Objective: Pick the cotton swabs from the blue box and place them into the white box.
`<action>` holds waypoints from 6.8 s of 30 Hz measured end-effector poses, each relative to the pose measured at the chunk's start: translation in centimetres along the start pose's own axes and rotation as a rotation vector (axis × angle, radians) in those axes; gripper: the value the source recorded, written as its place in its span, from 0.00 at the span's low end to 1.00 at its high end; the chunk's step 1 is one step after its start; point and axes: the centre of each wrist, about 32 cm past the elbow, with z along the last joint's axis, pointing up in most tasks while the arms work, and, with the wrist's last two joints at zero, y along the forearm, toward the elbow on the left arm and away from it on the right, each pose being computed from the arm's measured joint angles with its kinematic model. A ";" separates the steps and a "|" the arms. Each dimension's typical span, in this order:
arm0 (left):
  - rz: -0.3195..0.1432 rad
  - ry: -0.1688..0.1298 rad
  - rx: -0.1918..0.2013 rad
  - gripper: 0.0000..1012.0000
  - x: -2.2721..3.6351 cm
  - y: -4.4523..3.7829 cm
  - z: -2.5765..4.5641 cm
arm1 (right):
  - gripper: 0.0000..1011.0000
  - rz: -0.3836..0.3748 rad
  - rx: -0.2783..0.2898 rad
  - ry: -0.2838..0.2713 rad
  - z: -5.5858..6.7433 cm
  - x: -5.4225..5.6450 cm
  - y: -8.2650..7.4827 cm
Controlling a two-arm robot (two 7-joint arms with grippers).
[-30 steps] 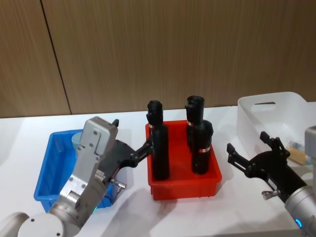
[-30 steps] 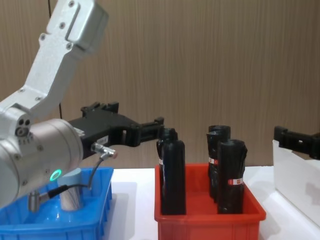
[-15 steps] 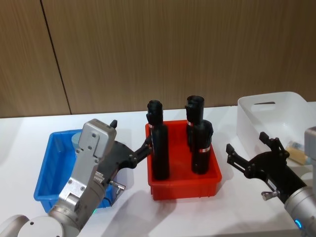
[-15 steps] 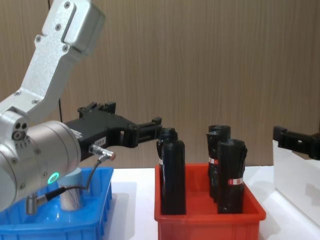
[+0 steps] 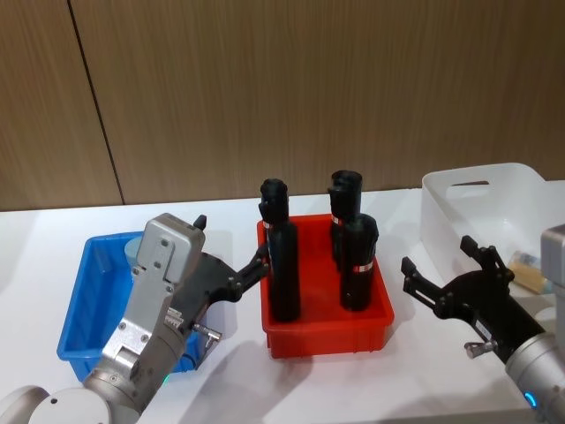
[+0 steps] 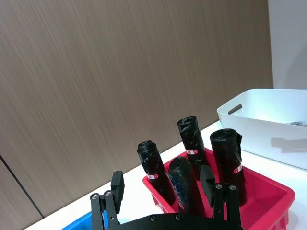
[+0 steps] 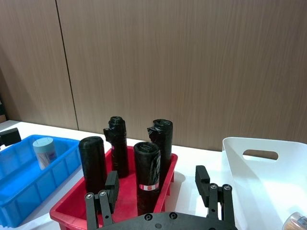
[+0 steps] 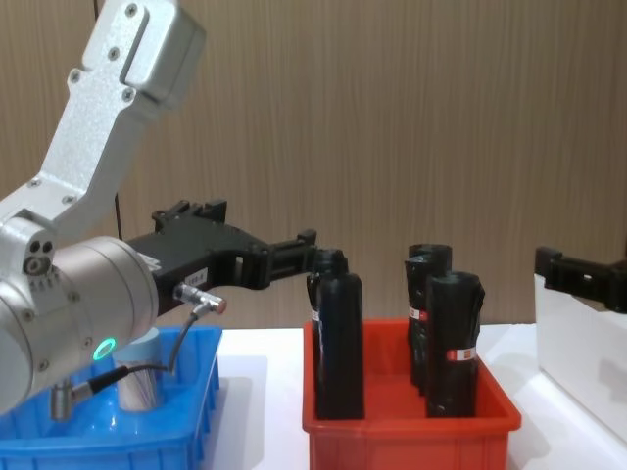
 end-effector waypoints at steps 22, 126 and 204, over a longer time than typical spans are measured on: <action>0.000 0.000 0.000 0.99 0.00 0.00 0.00 | 0.99 0.080 -0.038 0.025 -1.5 2.5 3.8; 0.000 0.000 0.000 0.99 0.00 0.00 0.00 | 0.65 0.344 -0.096 0.113 -5.8 5.7 17.8; 0.000 0.000 0.000 0.99 0.00 0.00 0.00 | 0.70 -0.173 0.094 -0.145 5.4 12.6 7.7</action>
